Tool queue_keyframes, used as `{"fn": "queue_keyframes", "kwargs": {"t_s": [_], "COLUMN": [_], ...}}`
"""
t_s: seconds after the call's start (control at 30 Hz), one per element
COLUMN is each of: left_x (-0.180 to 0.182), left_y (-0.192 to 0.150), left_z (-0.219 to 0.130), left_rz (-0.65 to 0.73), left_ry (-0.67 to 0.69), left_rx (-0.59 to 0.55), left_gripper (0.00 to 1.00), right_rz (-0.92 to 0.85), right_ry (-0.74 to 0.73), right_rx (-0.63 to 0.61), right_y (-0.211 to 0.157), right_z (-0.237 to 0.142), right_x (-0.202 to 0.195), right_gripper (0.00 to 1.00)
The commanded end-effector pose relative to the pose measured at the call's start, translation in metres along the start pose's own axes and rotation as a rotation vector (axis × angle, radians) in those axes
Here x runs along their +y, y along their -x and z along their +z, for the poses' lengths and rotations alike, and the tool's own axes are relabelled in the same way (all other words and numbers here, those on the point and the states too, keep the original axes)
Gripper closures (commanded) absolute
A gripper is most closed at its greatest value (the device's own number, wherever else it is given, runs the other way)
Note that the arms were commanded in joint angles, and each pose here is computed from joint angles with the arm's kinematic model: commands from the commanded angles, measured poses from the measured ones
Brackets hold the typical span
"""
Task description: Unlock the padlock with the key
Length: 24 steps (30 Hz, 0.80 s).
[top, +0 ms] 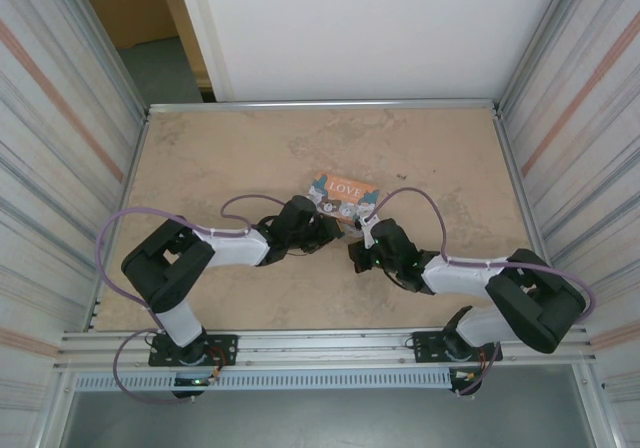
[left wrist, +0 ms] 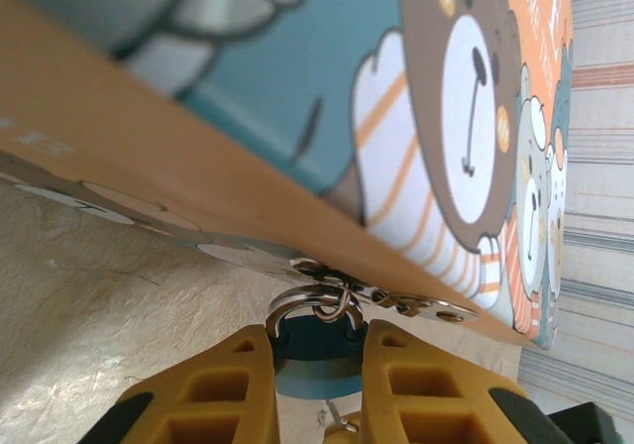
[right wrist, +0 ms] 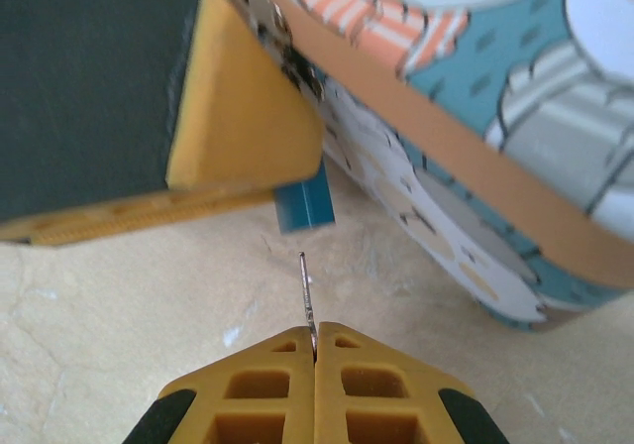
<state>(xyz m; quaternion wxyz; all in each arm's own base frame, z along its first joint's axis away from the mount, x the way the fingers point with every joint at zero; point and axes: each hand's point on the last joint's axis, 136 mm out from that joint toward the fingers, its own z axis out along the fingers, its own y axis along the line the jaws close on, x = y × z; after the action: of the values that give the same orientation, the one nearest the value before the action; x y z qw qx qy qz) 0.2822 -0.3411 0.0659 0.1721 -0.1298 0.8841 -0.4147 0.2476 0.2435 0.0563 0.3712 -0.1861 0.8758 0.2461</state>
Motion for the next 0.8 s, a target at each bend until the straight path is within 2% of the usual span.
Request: {"fn": "queue_keyframes", "kwargs": {"t_s": [0.0,0.77], "left_x": [-0.0344,-0.041], "left_y": [0.005,0.003], "left_z": [-0.0113,-0.0137], "left_rz": [0.032,0.014], "left_ry": [-0.096,-0.114], "left_rx": [-0.012,-0.001], "left_gripper": [0.9,0.9], "right_rz": [-0.008,-0.046], "right_ry": [-0.012,0.011], "right_rx": [-0.078,-0.145], "right_y": [0.025,0.0312], "right_z": [0.0008,-0.0032], "right_x": [0.0016,0.0088], "right_gripper": [1.0,1.0]}}
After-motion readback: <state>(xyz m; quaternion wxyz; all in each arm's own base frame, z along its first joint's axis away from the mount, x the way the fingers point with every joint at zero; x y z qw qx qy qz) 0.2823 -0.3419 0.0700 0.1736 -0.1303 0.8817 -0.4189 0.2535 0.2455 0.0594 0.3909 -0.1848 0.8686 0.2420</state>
